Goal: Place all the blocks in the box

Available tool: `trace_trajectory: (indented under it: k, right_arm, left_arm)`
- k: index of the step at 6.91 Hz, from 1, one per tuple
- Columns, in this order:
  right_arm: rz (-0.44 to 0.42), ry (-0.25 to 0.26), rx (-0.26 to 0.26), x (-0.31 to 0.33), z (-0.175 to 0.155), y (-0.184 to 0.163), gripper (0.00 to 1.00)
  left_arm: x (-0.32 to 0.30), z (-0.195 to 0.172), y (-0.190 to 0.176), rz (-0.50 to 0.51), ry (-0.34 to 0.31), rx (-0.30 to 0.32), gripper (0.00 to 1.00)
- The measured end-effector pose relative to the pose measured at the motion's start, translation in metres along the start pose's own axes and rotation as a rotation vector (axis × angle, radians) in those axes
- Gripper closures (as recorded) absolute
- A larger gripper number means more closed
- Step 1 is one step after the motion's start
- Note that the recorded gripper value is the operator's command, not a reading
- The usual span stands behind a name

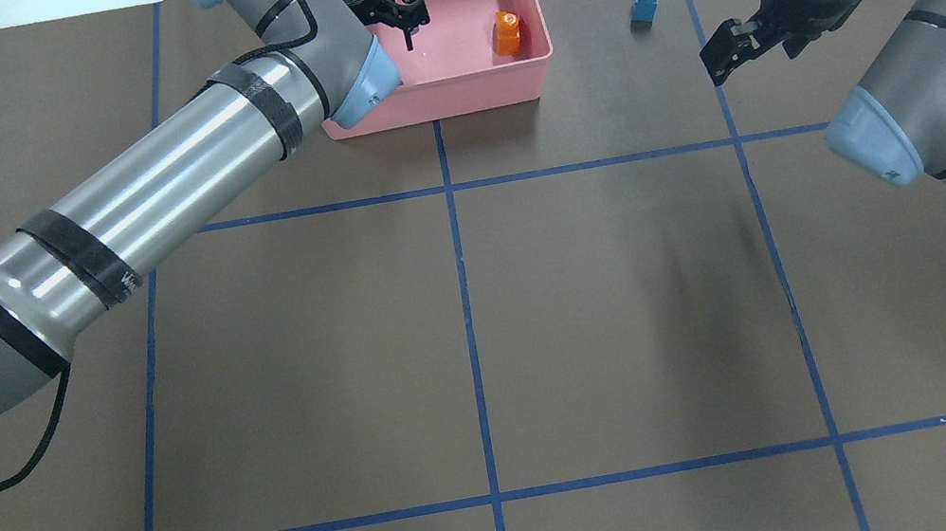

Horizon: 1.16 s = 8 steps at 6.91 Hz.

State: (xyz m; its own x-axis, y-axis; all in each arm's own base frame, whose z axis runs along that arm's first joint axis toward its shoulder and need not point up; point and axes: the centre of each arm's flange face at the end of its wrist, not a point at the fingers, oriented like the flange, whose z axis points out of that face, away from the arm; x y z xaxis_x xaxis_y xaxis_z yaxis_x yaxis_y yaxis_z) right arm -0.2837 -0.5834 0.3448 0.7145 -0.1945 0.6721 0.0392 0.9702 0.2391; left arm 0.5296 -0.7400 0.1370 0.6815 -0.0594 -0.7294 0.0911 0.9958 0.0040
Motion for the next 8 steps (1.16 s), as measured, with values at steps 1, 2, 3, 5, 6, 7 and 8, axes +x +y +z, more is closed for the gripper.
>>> trace_trajectory:
  k: [1,2,3,5,6,7,8]
  right_arm:
    - [0.011,0.008,-0.009,-0.005,0.008,-0.019,0.0]
    - [0.022,0.018,-0.02,-0.012,0.018,-0.044,0.0]
    - [0.033,0.028,-0.028,-0.018,0.029,-0.071,0.0]
    - [0.047,0.03,-0.008,-0.007,0.064,-0.125,0.0]
    - [0.063,0.04,-0.003,-0.003,0.079,-0.147,0.0]
    - [0.099,0.055,0.018,0.001,0.094,-0.162,0.0]
    - [0.157,0.059,0.066,0.009,0.113,-0.172,0.01]
  left_arm:
    - [-0.001,-0.016,0.004,0.016,0.013,0.007,0.0]
    - [-0.016,-0.03,0.013,0.047,0.006,0.006,0.0]
    - [-0.045,-0.042,0.027,0.095,-0.012,0.0,0.0]
    - [-0.157,-0.05,0.068,0.211,-0.032,0.012,0.0]
    - [-0.229,-0.052,0.093,0.282,-0.037,0.016,0.0]
    - [-0.285,-0.058,0.114,0.329,-0.034,0.011,0.0]
    - [-0.317,-0.065,0.13,0.351,-0.027,0.009,0.0]
